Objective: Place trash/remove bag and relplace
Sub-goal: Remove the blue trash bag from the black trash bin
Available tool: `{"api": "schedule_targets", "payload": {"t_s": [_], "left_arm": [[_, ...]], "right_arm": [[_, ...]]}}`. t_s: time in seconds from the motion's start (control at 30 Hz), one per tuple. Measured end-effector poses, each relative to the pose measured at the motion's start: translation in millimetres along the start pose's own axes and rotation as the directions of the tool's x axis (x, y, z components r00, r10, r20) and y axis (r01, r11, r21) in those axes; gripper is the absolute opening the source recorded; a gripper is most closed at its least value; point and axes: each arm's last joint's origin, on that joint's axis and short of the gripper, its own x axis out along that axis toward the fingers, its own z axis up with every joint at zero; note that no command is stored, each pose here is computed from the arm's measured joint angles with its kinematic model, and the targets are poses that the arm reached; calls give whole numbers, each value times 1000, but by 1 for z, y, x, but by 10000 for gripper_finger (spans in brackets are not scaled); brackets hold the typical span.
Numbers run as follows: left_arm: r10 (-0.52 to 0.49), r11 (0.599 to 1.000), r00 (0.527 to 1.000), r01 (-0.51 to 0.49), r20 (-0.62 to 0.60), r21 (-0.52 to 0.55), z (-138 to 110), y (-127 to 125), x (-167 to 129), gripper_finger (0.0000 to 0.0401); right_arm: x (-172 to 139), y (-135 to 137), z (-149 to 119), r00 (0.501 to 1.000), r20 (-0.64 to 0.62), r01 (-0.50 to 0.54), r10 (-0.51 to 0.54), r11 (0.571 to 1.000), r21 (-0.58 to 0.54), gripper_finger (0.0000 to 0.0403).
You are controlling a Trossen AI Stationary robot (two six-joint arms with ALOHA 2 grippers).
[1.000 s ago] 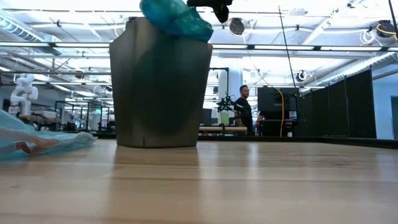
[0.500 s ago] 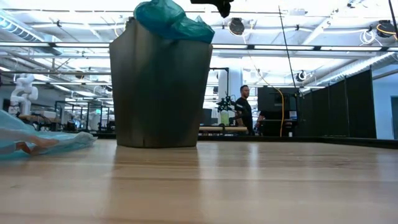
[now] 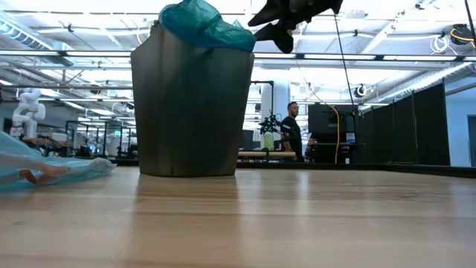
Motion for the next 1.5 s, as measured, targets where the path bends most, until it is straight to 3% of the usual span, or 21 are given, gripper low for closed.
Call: {"api": "schedule_targets", "payload": {"t_s": [0.23,0.4,0.57,0.77,0.87,1.0,1.17,1.27,1.37,1.5], "left_arm": [[0,1000,1000,0,1,-2,0,0,0,0],[0,1000,1000,0,1,-2,0,0,0,0],[0,1000,1000,0,1,-2,0,0,0,0],[6,1000,1000,-6,9,14,4,4,-1,0],[8,1000,1000,-8,20,1,8,8,-3,0],[3,1000,1000,-3,24,4,10,8,-5,0],[0,1000,1000,0,7,6,7,8,-5,0],[0,1000,1000,0,5,-6,7,8,-5,0],[1,1000,1000,0,4,-5,6,8,-5,0],[23,1000,1000,-23,-10,14,4,8,-5,0]], "right_arm": [[10,-8,-2,986,-25,-161,163,985,57,130],[25,-10,-3,986,-7,-168,169,984,64,85],[24,-1,3,982,40,-184,183,983,18,11],[5,19,14,970,111,-206,214,975,-79,1],[-4,21,14,975,101,-190,196,980,-65,0],[-17,19,1,990,-19,-142,141,986,-85,17],[-17,39,-19,981,-186,-101,52,959,-263,85],[-10,62,-30,967,-250,-62,-56,896,-440,137],[1,86,-43,953,-287,-90,-99,812,-576,182],[16,115,-62,951,-278,-95,-136,725,-682,209]]}}
